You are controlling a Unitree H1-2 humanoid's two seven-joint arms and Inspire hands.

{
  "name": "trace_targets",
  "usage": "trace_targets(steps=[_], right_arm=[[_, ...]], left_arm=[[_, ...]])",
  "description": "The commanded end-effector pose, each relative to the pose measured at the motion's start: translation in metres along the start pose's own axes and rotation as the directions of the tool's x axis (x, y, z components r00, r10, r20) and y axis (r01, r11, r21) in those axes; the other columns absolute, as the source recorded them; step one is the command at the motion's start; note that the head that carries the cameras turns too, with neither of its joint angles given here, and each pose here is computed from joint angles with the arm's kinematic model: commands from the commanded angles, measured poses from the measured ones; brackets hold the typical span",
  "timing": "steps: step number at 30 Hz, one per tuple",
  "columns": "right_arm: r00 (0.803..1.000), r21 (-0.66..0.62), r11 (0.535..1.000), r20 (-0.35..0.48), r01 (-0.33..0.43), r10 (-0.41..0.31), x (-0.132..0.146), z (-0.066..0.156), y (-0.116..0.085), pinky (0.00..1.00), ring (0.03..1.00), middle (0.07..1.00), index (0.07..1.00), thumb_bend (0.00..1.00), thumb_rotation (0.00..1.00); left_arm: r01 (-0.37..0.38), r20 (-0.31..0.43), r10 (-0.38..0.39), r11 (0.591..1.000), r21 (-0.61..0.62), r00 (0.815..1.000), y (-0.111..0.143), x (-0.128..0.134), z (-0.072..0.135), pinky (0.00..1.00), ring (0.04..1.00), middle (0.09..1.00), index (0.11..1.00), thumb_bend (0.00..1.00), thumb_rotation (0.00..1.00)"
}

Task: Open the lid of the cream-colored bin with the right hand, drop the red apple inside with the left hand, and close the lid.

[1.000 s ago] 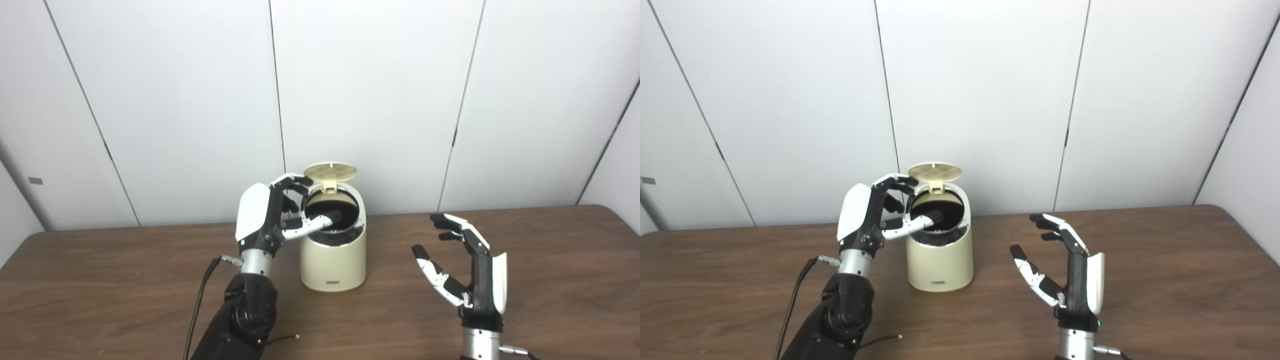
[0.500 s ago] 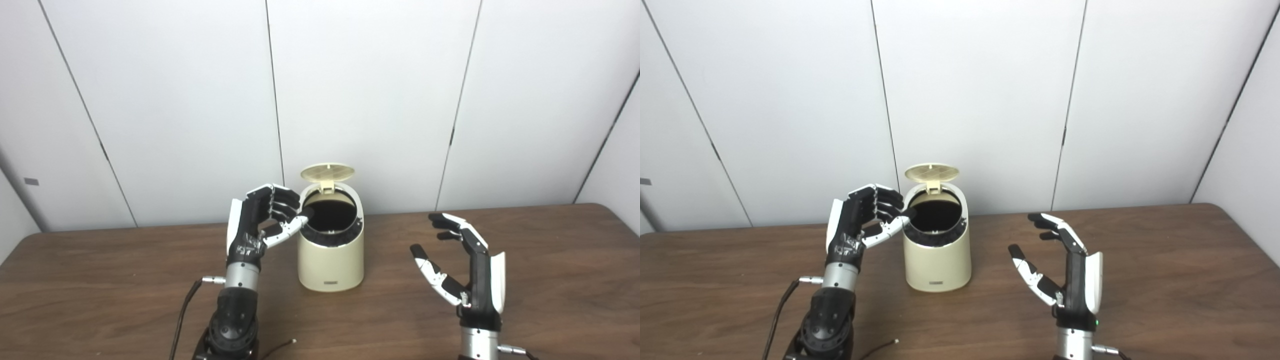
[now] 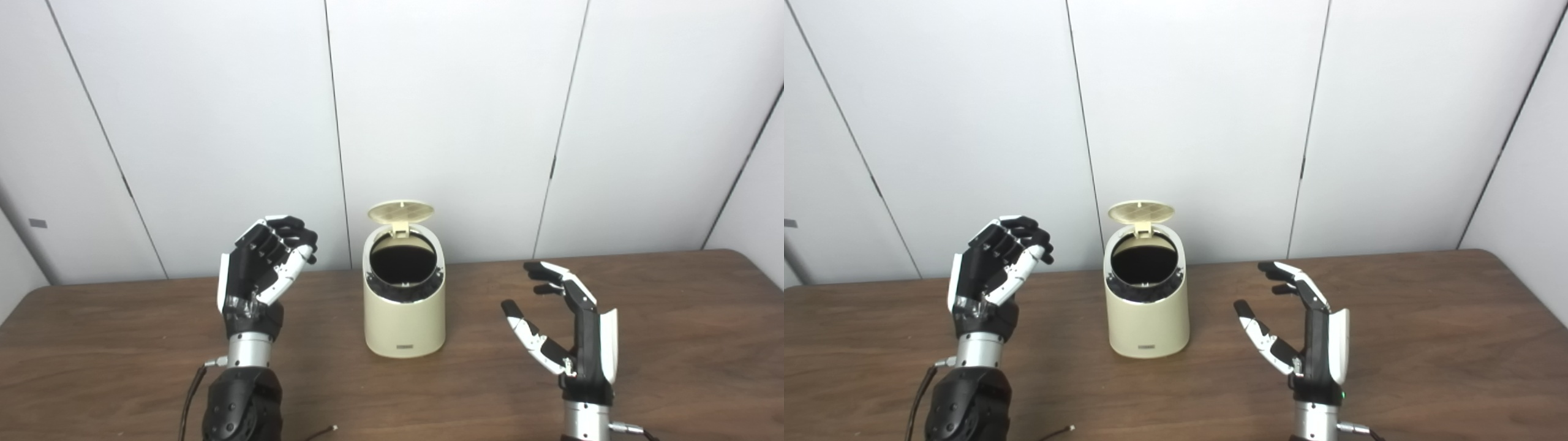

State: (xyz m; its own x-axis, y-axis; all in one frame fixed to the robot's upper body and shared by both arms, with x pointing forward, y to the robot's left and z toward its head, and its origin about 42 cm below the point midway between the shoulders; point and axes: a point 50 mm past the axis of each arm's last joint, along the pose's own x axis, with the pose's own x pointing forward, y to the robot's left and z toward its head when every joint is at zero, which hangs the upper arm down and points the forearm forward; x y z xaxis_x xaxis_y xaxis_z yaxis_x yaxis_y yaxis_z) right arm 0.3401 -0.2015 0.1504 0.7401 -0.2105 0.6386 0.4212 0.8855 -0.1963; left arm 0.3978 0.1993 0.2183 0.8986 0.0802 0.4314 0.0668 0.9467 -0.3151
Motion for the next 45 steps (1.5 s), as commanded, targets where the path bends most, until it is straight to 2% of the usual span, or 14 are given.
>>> trace_targets(steps=[1,3,7,8,9,10,12,14,18,22,25,30,37,45], right_arm=[[0.994,-0.022,0.995,-0.065,-0.093,0.091,-0.032,-0.017,-0.005,0.58,0.689,0.712,0.699,0.36,0.38],[0.991,-0.031,0.991,-0.048,-0.127,0.125,-0.028,-0.016,-0.009,0.62,0.727,0.759,0.757,0.41,0.47],[0.983,-0.08,0.98,0.025,-0.182,0.184,-0.009,-0.015,-0.021,0.7,0.795,0.828,0.825,0.49,0.57],[0.979,-0.1,0.976,0.05,-0.193,0.199,-0.001,-0.012,-0.024,0.73,0.821,0.848,0.844,0.53,0.62],[0.975,-0.118,0.972,0.07,-0.201,0.21,0.008,-0.007,-0.027,0.76,0.839,0.861,0.86,0.55,0.65],[0.971,-0.136,0.968,0.089,-0.209,0.222,0.018,0.0,-0.029,0.78,0.855,0.874,0.873,0.58,0.68],[0.958,-0.203,0.952,0.126,-0.229,0.257,0.037,0.021,-0.033,0.8,0.889,0.906,0.903,0.62,0.77],[0.941,-0.255,0.933,0.159,-0.253,0.298,0.054,0.043,-0.037,0.82,0.906,0.921,0.923,0.62,0.79],[0.899,-0.355,0.88,0.185,-0.316,0.398,0.085,0.08,-0.044,0.89,0.957,0.973,0.982,0.63,0.82],[0.874,-0.418,0.839,0.179,-0.347,0.451,0.111,0.118,-0.048,0.89,0.969,0.971,0.992,0.7,0.81],[0.852,-0.473,0.801,0.175,-0.367,0.494,0.126,0.138,-0.045,0.93,0.992,0.988,0.99,0.72,0.8],[0.802,-0.553,0.721,0.149,-0.417,0.579,0.148,0.155,-0.033,0.89,0.983,0.947,0.951,0.75,0.74],[0.72,-0.627,0.596,0.078,-0.502,0.689,0.174,0.166,-0.021,0.87,0.992,0.941,0.943,0.83,0.78],[0.664,-0.676,0.481,-0.018,-0.559,0.747,0.187,0.174,-0.008,0.88,0.952,0.917,0.914,0.88,0.85]], left_arm=[[0.048,0.095,-0.047,0.999,-0.015,0.994,0.0,0.003,0.017,0.39,0.466,0.496,0.498,0.5,0.0],[0.045,0.105,-0.047,0.999,0.023,0.993,0.01,-0.005,0.016,0.44,0.533,0.572,0.495,0.49,0.07],[0.023,0.1,-0.033,0.995,0.093,0.994,0.03,-0.023,0.01,0.5,0.593,0.62,0.496,0.48,0.09],[0.019,0.088,-0.029,0.994,0.107,0.996,0.036,-0.028,0.008,0.53,0.619,0.643,0.588,0.41,0.39],[0.016,0.075,-0.025,0.993,0.113,0.997,0.04,-0.032,0.006,0.55,0.634,0.656,0.625,0.38,0.51],[0.013,0.064,-0.02,0.993,0.118,0.998,0.044,-0.037,0.005,0.56,0.648,0.669,0.648,0.36,0.59],[0.003,0.046,-0.009,0.992,0.127,0.999,0.049,-0.044,0.002,0.59,0.671,0.688,0.679,0.34,0.67],[-0.002,0.036,-0.002,0.992,0.13,0.999,0.05,-0.049,-0.001,0.61,0.682,0.697,0.688,0.33,0.67],[-0.014,0.031,0.01,0.991,0.132,0.999,0.05,-0.053,-0.006,0.6,0.673,0.689,0.684,0.3,0.57],[-0.018,0.03,0.014,0.991,0.132,0.999,0.05,-0.055,-0.011,0.59,0.668,0.685,0.679,0.29,0.51],[-0.022,0.036,0.016,0.989,0.149,0.999,0.048,-0.057,-0.013,0.57,0.658,0.68,0.675,0.31,0.5],[-0.025,0.035,0.019,0.985,0.171,0.999,0.046,-0.06,-0.016,0.57,0.659,0.68,0.674,0.3,0.51],[-0.03,0.032,0.024,0.983,0.18,0.999,0.043,-0.063,-0.02,0.58,0.668,0.678,0.67,0.31,0.52],[-0.042,0.031,0.037,0.981,0.191,0.999,0.041,-0.065,-0.023,0.58,0.668,0.678,0.671,0.31,0.53]])
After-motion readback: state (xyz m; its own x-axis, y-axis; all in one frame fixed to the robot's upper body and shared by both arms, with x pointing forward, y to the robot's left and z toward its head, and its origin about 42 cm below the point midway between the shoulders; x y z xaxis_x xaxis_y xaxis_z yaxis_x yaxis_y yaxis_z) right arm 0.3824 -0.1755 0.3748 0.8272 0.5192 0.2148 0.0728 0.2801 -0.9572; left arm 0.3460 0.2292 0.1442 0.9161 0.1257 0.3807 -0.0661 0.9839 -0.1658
